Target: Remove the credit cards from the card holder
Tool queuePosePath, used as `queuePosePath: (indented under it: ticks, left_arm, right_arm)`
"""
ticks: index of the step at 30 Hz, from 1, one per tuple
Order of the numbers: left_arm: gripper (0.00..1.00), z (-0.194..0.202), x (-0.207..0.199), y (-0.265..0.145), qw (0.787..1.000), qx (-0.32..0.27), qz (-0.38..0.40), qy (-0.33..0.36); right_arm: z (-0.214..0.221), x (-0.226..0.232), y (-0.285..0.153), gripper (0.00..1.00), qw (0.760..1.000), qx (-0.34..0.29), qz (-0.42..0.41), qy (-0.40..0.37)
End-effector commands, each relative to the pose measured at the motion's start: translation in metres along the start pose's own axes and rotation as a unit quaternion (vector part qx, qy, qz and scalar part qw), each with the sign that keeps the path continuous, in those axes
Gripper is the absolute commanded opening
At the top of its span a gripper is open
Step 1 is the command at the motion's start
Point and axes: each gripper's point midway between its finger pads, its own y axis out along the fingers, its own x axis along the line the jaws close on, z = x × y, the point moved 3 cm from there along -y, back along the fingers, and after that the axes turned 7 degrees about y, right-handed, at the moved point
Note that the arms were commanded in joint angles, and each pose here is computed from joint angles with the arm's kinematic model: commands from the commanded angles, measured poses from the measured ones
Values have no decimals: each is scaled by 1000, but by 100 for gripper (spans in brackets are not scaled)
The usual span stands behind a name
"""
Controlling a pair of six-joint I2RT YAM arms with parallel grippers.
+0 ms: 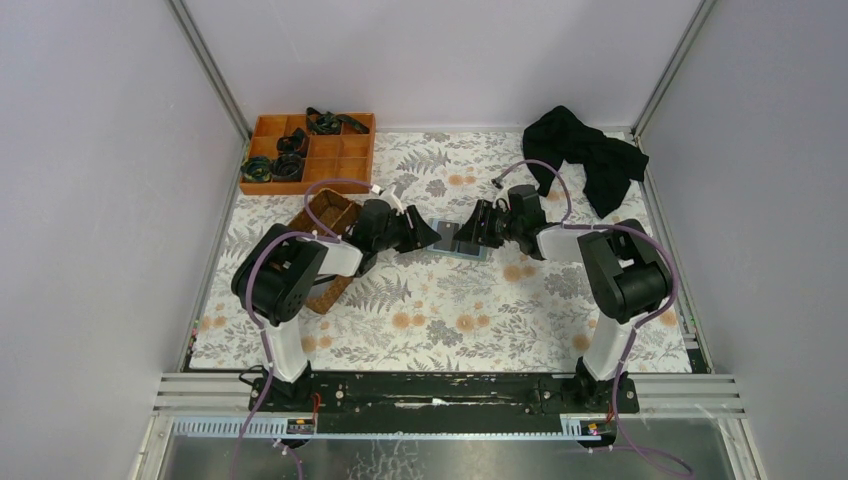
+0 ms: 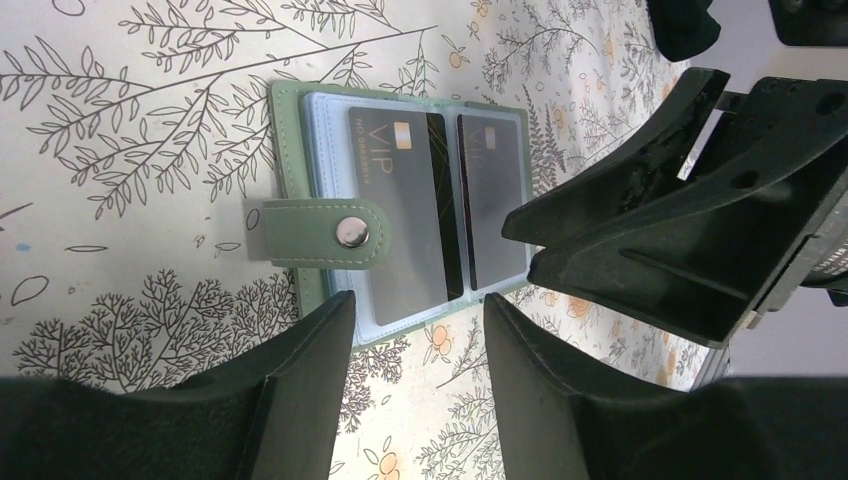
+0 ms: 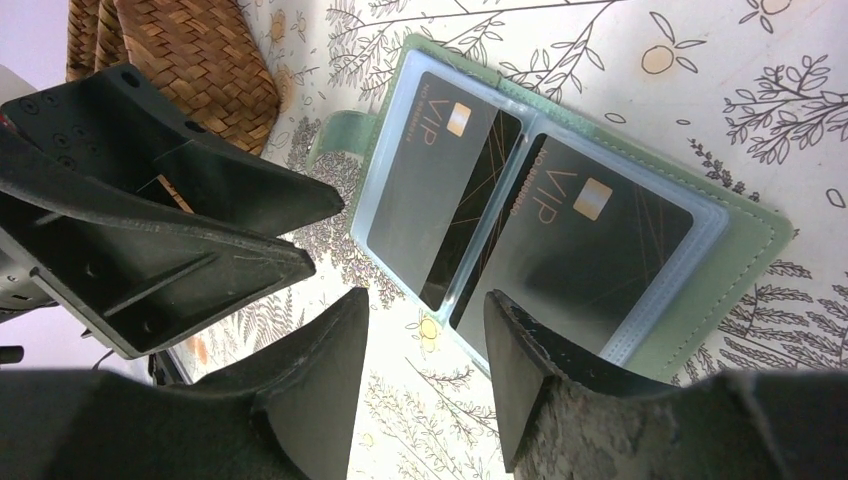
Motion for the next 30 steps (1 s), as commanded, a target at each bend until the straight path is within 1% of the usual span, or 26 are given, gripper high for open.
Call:
queuePosePath:
  ticks: [1, 7, 9, 13, 16, 22, 24, 27, 30]
  left_arm:
    - [57, -8, -13, -5, 999, -17, 34, 1]
    - [57, 3, -17, 4, 997, 0, 72, -28]
    - [57, 8, -12, 10, 997, 13, 72, -35]
    - [58, 21, 4, 16, 997, 37, 41, -45]
    - [57, 29, 14, 15, 998, 47, 14, -43]
    - [58, 36, 22, 13, 998, 54, 4, -44]
    - [57, 37, 22, 13, 997, 56, 5, -44]
    - [57, 37, 23, 14, 997, 59, 5, -44]
    - [57, 37, 22, 14, 997, 60, 5, -43]
  right_arm:
    - [-15, 14, 5, 54, 999, -16, -26, -15]
    - [-12, 12, 9, 54, 1000, -11, -28, -10]
    - [-12, 11, 10, 54, 1000, -10, -28, -8]
    - [-12, 11, 11, 60, 1000, -8, -29, -8]
    - [-12, 11, 12, 61, 999, -7, -32, -4]
    - [-13, 9, 19, 61, 999, -5, -40, 4]
    - [-13, 8, 23, 59, 999, -3, -41, 9]
    - [-13, 9, 26, 49, 999, -2, -48, 14]
    - [-13, 8, 27, 44, 999, -1, -47, 14]
